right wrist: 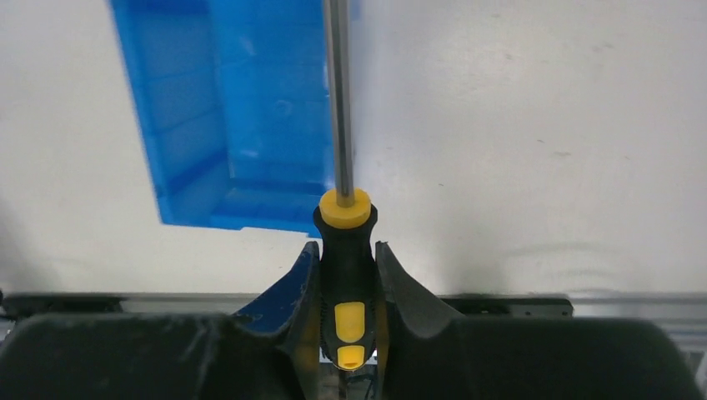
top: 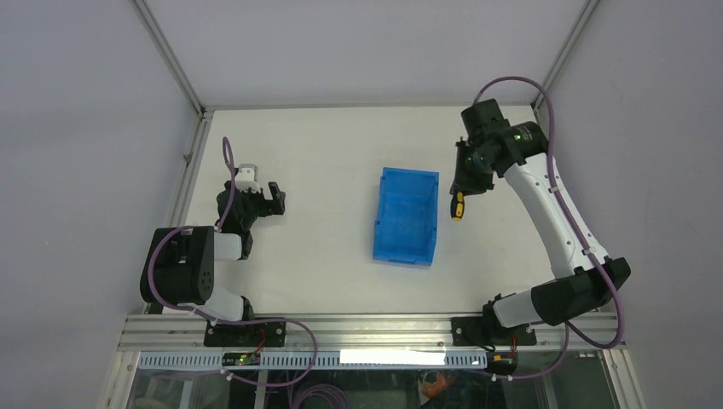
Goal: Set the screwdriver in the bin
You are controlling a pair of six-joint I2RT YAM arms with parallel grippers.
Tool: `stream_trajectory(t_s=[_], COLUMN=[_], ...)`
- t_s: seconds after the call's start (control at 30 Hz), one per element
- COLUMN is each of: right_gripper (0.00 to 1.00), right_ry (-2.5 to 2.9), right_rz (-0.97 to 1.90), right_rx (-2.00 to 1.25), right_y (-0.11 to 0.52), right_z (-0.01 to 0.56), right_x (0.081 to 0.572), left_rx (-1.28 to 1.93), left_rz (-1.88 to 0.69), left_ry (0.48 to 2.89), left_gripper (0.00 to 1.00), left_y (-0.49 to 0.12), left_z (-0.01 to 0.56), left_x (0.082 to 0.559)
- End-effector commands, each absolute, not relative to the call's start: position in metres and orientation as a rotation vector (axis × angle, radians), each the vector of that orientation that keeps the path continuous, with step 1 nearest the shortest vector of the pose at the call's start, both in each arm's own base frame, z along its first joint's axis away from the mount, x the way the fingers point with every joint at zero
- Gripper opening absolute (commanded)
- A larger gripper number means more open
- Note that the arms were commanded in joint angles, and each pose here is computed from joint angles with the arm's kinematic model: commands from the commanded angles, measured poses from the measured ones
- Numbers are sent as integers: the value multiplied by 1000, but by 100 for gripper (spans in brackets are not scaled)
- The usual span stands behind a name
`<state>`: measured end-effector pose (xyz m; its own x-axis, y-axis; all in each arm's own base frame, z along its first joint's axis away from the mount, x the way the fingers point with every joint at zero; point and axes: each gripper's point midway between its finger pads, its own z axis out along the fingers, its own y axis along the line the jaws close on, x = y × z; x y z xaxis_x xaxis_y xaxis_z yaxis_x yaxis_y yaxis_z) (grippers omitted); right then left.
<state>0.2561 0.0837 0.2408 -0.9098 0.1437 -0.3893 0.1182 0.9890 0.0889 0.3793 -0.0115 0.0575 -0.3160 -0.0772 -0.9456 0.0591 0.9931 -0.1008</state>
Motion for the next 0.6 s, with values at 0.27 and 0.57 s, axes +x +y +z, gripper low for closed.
stream_trajectory(t_s=[0.27,0.57], right_gripper=[0,0], right_ry=[2613,2786], right_rz=[369,234], right_rx=[-79,-161], right_y=[215,233], right_z=[210,104], right_x=[267,262], left_rx=[7,6], left_rz=[-144,-143], left_ry=[1804,1804], left_gripper=[99,99], left_y=[-16,-16], left_z=[81,81], left_x=[391,391])
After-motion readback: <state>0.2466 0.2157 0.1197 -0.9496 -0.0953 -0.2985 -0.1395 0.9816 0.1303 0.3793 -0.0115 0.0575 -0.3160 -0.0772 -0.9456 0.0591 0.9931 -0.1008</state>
